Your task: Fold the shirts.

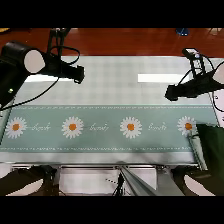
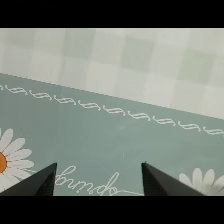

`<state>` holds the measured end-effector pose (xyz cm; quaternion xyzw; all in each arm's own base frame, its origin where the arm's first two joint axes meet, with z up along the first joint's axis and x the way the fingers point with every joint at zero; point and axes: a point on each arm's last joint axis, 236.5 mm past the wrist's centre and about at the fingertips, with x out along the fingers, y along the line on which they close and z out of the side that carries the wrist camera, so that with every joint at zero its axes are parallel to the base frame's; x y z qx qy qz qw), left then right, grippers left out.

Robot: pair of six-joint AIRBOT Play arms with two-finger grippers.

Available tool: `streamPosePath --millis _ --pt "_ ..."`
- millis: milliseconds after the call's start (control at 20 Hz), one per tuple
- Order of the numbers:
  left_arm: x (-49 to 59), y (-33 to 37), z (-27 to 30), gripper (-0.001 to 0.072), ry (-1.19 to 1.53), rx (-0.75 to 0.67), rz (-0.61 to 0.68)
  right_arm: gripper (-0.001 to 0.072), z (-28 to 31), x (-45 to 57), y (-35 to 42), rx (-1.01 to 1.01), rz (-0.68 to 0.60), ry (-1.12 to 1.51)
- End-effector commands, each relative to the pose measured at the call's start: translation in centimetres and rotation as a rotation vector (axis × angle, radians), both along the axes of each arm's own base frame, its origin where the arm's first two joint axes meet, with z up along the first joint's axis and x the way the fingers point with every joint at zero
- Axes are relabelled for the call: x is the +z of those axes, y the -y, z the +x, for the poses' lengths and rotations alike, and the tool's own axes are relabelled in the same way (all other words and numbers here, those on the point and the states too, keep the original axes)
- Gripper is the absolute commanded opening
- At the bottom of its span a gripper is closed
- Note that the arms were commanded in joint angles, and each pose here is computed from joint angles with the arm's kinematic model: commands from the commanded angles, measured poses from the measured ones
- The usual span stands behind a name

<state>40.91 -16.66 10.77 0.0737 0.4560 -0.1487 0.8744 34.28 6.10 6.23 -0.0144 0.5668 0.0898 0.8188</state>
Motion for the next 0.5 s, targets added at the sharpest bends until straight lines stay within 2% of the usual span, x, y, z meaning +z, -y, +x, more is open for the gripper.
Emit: streamPosePath --millis 0,450 --pt "0.3 0.1 0.4 0.0713 0.021 0.007 -0.015 0.0604 0.0 0.0 0.0 0.001 0.000 0.001" --pt "-0.8 0.2 0.6 0.0713 -0.002 0.007 -0.005 0.0604 0.0 0.0 0.0 0.001 0.000 0.001"
